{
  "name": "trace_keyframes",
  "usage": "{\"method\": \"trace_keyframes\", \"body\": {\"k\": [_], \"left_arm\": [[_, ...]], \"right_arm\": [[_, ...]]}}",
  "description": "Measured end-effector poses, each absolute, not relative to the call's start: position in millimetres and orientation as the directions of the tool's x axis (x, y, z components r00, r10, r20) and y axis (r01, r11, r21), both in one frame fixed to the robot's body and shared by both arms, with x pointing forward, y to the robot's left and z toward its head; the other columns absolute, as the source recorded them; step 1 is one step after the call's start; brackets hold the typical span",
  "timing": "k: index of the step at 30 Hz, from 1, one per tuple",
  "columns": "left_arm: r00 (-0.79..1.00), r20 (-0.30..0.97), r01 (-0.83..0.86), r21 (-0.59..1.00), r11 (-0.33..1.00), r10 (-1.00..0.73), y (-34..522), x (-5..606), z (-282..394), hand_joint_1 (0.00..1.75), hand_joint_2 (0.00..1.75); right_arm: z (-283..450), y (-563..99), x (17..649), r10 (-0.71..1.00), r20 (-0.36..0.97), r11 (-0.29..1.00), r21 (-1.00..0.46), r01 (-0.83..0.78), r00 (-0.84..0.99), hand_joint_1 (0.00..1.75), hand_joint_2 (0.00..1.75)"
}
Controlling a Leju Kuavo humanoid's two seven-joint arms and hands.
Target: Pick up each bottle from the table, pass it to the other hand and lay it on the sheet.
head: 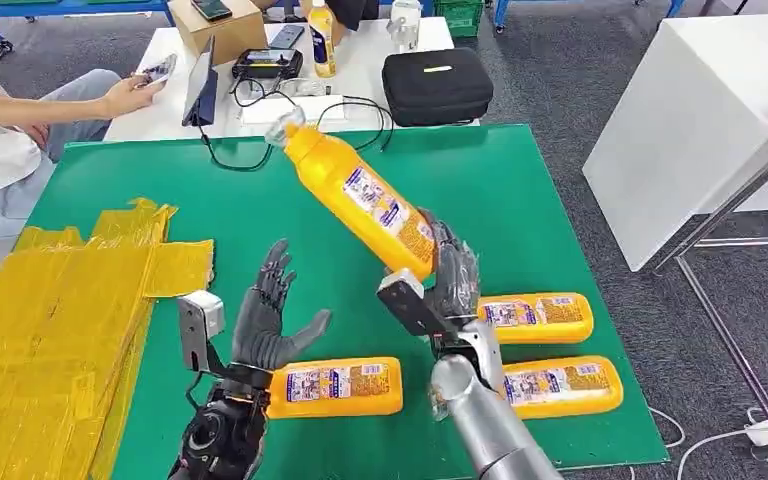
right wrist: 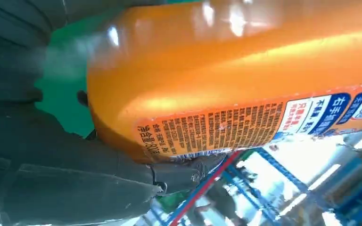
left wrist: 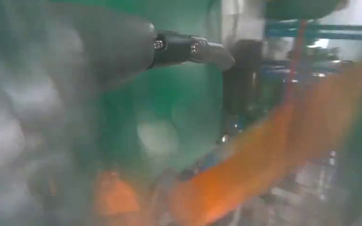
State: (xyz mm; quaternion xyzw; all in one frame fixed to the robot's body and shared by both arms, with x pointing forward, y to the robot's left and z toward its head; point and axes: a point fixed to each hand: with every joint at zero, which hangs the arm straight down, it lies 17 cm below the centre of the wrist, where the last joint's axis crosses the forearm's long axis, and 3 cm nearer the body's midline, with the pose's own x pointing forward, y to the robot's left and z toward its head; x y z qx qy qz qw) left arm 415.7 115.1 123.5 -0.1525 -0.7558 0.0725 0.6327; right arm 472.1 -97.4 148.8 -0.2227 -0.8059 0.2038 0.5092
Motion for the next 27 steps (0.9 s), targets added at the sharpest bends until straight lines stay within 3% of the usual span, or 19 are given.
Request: {"method": "trace_keyframes", "body": {"k": [9,27], "left_arm": [[-0.147,0.918,0.114,-0.354,0.928,0.368,131,419,122,0.00,1.75],[-0.310,0.868,0.128,-0.365,0.922,0.387,164,427,194,0.00,1.75]], "right_arm": [[171,-72,445,0.487,0.743,0.861,-0.498,0.105,-0.459,1.75,1.75],[227,-59,392,0.336,0.736,0.927,-0.368,0.069,-0.588,1.75,1.75]]}}
